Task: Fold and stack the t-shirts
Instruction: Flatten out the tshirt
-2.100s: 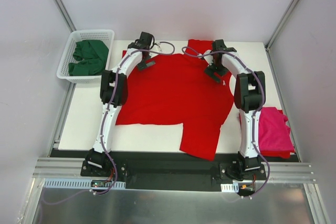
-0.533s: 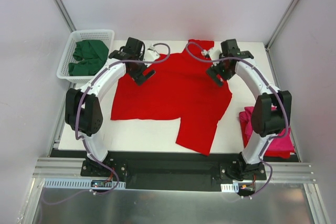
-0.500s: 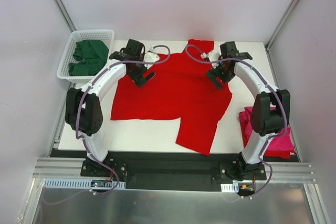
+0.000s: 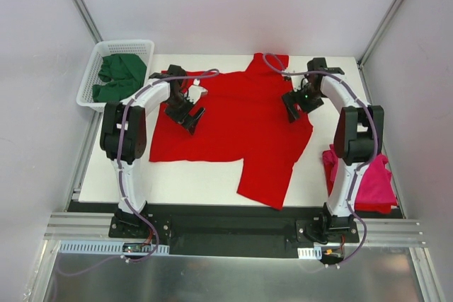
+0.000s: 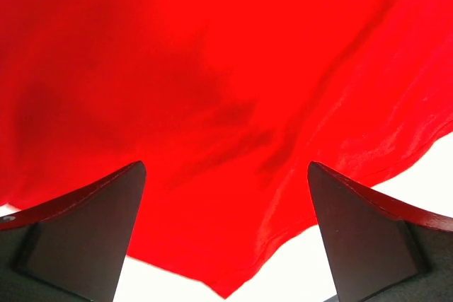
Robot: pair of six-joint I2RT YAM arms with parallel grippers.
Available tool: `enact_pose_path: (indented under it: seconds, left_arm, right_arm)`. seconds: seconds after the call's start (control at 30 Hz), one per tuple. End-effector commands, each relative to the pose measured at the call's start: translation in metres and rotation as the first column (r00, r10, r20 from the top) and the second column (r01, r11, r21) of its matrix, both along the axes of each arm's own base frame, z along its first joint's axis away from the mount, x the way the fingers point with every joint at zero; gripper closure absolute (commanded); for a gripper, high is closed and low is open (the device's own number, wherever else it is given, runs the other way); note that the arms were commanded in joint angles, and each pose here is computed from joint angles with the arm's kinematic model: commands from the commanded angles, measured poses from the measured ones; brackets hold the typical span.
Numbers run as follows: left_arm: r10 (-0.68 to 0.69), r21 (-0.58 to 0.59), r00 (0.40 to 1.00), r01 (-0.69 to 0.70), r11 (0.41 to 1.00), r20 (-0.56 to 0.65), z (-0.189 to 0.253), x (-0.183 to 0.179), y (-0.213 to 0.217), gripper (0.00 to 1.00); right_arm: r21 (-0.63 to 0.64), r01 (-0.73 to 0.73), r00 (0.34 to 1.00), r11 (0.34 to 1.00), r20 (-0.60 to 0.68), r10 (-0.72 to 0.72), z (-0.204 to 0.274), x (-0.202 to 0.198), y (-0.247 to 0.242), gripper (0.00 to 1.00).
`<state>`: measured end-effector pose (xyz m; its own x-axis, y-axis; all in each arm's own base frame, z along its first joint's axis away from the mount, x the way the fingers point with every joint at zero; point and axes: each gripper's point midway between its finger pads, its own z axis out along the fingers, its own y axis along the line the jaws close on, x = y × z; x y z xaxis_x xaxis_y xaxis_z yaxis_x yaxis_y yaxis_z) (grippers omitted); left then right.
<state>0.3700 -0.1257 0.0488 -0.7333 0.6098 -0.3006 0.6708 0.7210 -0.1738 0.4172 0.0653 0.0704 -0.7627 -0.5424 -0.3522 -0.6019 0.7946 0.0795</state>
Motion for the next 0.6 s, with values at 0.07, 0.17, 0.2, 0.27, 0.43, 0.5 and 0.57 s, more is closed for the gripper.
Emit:
enact_pose_path:
  seconds: [0.07, 0.17, 0.2, 0.27, 0.43, 0.5, 0.57]
  left_arm:
    - [0.027, -0.089, 0.990, -0.039, 0.995, -0.137, -0.006, -0.023, 0.000, 0.01]
    - [0.019, -0.096, 0.988, -0.034, 0.995, -0.154, -0.008, -0.031, 0.000, 0.01]
    - [0.021, -0.099, 0.987, -0.037, 0.994, -0.160, -0.008, -0.033, -0.001, 0.01]
    - [0.020, -0.099, 0.986, -0.037, 0.994, -0.167, -0.010, -0.036, 0.000, 0.01]
    - [0.011, -0.093, 0.984, -0.028, 0.995, -0.177, -0.013, -0.042, 0.002, 0.01]
    - [0.002, -0.093, 0.983, -0.019, 0.995, -0.182, -0.013, -0.046, 0.003, 0.01]
    - [0.000, -0.087, 0.983, -0.016, 0.996, -0.182, -0.010, -0.052, 0.005, 0.01]
  right_arm:
    - [0.068, -0.049, 0.998, 0.997, -0.036, 0.051, 0.022, -0.047, 0.011, 0.04]
    - [0.101, -0.067, 0.993, 0.993, -0.086, 0.076, 0.026, -0.073, 0.015, 0.04]
    - [0.109, -0.072, 0.992, 0.991, -0.094, 0.082, 0.027, -0.078, 0.016, 0.04]
    - [0.130, -0.077, 0.987, 0.989, -0.128, 0.093, 0.022, -0.092, 0.018, 0.04]
    - [0.130, -0.119, 0.972, 0.984, -0.187, 0.142, 0.008, -0.113, 0.021, 0.04]
    - [0.121, -0.133, 0.964, 0.984, -0.215, 0.156, 0.001, -0.123, 0.021, 0.04]
    - [0.095, -0.182, 0.953, 0.979, -0.230, 0.199, -0.005, -0.134, 0.021, 0.04]
